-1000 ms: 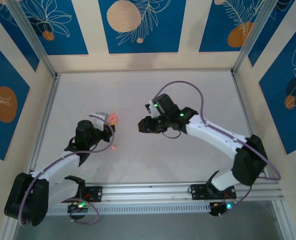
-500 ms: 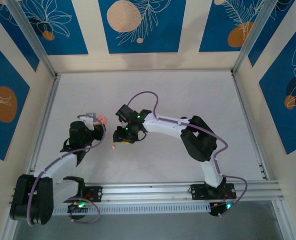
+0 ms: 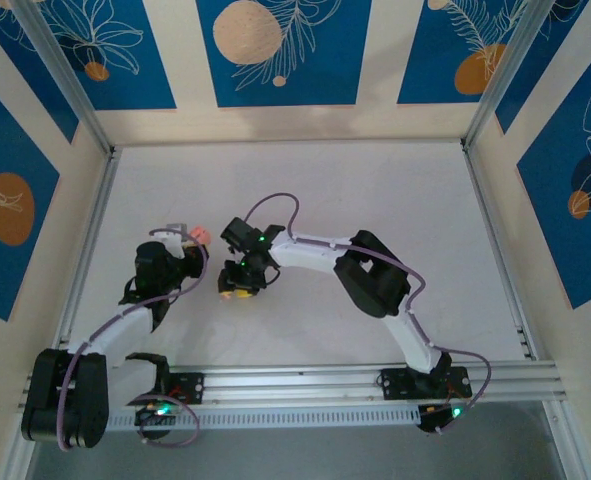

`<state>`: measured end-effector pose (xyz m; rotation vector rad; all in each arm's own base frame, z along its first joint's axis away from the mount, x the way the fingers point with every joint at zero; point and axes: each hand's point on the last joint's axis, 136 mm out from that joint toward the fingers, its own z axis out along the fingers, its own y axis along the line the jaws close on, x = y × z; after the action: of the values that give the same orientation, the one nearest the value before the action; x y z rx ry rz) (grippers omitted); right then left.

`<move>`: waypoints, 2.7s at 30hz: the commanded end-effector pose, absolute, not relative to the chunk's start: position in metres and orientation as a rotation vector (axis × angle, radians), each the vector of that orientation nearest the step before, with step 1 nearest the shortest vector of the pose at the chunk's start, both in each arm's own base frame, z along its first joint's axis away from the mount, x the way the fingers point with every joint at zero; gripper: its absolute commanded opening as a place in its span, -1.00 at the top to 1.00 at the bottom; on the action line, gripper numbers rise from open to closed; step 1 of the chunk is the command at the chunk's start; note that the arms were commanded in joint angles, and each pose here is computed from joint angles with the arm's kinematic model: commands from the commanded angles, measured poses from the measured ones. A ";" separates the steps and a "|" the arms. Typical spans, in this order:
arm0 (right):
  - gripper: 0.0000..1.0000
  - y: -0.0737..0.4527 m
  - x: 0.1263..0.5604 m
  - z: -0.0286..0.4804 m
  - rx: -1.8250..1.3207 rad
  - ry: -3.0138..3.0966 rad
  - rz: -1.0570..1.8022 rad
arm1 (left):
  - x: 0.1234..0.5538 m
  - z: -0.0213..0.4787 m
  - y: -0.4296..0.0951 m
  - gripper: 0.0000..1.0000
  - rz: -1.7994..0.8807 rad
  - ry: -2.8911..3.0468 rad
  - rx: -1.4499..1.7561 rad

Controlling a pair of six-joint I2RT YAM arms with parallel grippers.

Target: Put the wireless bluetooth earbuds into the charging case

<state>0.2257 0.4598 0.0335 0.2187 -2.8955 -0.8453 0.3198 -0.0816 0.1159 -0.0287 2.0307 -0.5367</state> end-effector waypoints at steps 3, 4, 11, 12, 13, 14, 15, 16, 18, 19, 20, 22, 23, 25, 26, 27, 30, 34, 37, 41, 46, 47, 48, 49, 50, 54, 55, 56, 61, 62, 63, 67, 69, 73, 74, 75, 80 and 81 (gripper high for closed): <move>0.21 0.468 0.224 0.027 0.211 -2.861 -0.838 | 0.319 0.126 -0.079 0.73 -0.548 1.983 -0.035; 0.23 0.467 0.225 0.026 0.210 -2.862 -0.831 | 0.319 0.127 -0.078 0.73 -0.547 1.979 -0.037; 0.33 0.465 0.224 0.014 0.248 -2.890 -0.753 | 0.318 0.131 -0.077 0.73 -0.544 1.968 -0.036; 0.34 0.464 0.224 0.012 0.250 -2.890 -0.745 | 0.318 0.132 -0.077 0.73 -0.544 1.967 -0.036; 0.34 0.463 0.223 0.010 0.245 -2.887 -0.739 | 0.318 0.132 -0.077 0.73 -0.545 1.966 -0.033; 0.35 0.464 0.222 0.009 0.248 -2.886 -0.737 | 0.318 0.132 -0.077 0.73 -0.546 1.965 -0.031; 0.35 0.463 0.221 0.008 0.250 -2.886 -0.730 | 0.318 0.133 -0.078 0.73 -0.548 1.964 -0.030; 0.36 0.462 0.221 0.006 0.250 -2.886 -0.718 | 0.318 0.133 -0.078 0.73 -0.548 1.963 -0.029; 0.39 0.458 0.222 0.003 0.256 -2.899 -0.688 | 0.318 0.134 -0.078 0.73 -0.548 1.959 -0.027; 0.41 0.454 0.223 0.001 0.264 -2.911 -0.663 | 0.317 0.135 -0.078 0.73 -0.547 1.959 -0.025; 0.43 0.452 0.222 0.002 0.279 -2.923 -0.644 | 0.317 0.135 -0.078 0.73 -0.547 1.958 -0.025; 0.47 0.446 0.224 0.003 0.295 -2.943 -0.609 | 0.317 0.136 -0.078 0.72 -0.545 1.957 -0.024; 0.48 0.444 0.224 0.004 0.305 -2.953 -0.596 | 0.317 0.135 -0.078 0.72 -0.546 1.960 -0.024; 0.49 0.440 0.226 0.007 0.322 -2.971 -0.576 | 0.318 0.136 -0.078 0.73 -0.545 1.959 -0.023; 0.51 0.438 0.227 0.008 0.329 -2.979 -0.567 | 0.318 0.135 -0.078 0.73 -0.547 1.961 -0.021; 0.51 0.437 0.228 0.010 0.334 -2.986 -0.560 | 0.318 0.135 -0.078 0.73 -0.546 1.961 -0.022; 0.52 0.431 0.230 0.014 0.338 -2.999 -0.546 | 0.317 0.135 -0.078 0.73 -0.547 1.964 -0.021; 0.52 0.417 0.233 0.017 0.324 -3.012 -0.529 | 0.317 0.137 -0.078 0.73 -0.545 1.964 -0.019; 0.53 0.404 0.236 0.021 0.333 -3.018 -0.525 | 0.316 0.138 -0.079 0.72 -0.547 1.964 -0.013; 0.53 0.385 0.235 0.027 0.380 -3.017 -0.516 | 0.316 0.139 -0.079 0.72 -0.548 1.965 -0.008; 0.53 0.358 0.229 0.030 0.535 -2.996 -0.501 | 0.316 0.140 -0.081 0.72 -0.555 1.967 0.004; 0.53 0.352 0.228 0.031 0.582 -2.989 -0.490 | 0.316 0.140 -0.082 0.72 -0.561 1.966 0.013; 0.53 0.347 0.227 0.031 0.622 -2.983 -0.482 | 0.315 0.140 -0.083 0.72 -0.565 1.965 0.019; 0.53 0.341 0.226 0.031 0.684 -2.969 -0.480 | 0.315 0.140 -0.084 0.72 -0.569 1.966 0.023; 0.53 0.335 0.225 0.031 0.725 -2.962 -0.467 | 0.315 0.140 -0.085 0.72 -0.574 1.968 0.029; 0.52 0.319 0.228 0.035 0.826 -2.947 -0.486 | 0.313 0.142 -0.093 0.72 -0.609 1.960 0.077; 0.52 0.317 0.230 0.037 0.844 -2.951 -0.500 | 0.312 0.143 -0.095 0.72 -0.626 1.956 0.088; 0.51 0.316 0.232 0.038 0.859 -2.962 -0.509 | 0.311 0.144 -0.099 0.72 -0.647 1.953 0.107; 0.51 0.314 0.239 0.047 0.965 -3.029 -0.553 | 0.308 0.145 -0.121 0.72 -0.776 1.941 0.203; 0.51 0.312 0.240 0.049 0.984 -3.045 -0.554 | 0.307 0.146 -0.126 0.72 -0.803 1.933 0.229; 0.51 0.311 0.241 0.050 1.003 -3.059 -0.556 | 0.306 0.146 -0.131 0.72 -0.826 1.927 0.252; 0.51 0.304 0.247 0.060 1.065 -3.134 -0.559 | 0.301 0.145 -0.156 0.73 -0.907 1.897 0.368; 0.52 0.300 0.250 0.067 1.085 -3.163 -0.577 | 0.298 0.141 -0.170 0.72 -0.926 1.901 0.434; 0.52 0.289 0.253 0.075 1.152 -3.213 -0.582 | 0.296 0.130 -0.194 0.73 -0.954 1.908 0.523; 0.51 0.286 0.254 0.078 1.173 -3.227 -0.584 | 0.294 0.127 -0.199 0.72 -0.956 1.908 0.549; 0.52 0.282 0.254 0.081 1.191 -3.238 -0.585 | 0.293 0.125 -0.203 0.72 -0.959 1.905 0.573; 0.52 0.268 0.261 0.102 1.320 -3.329 -0.600 | 0.280 0.116 -0.231 0.72 -1.005 1.891 0.736; 0.52 0.266 0.263 0.107 1.351 -3.346 -0.601 | 0.277 0.116 -0.235 0.72 -1.020 1.882 0.767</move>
<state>0.2511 0.2672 0.0872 1.2003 -3.2744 -0.5900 0.2803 -0.2167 0.0989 0.6209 1.9983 -0.9893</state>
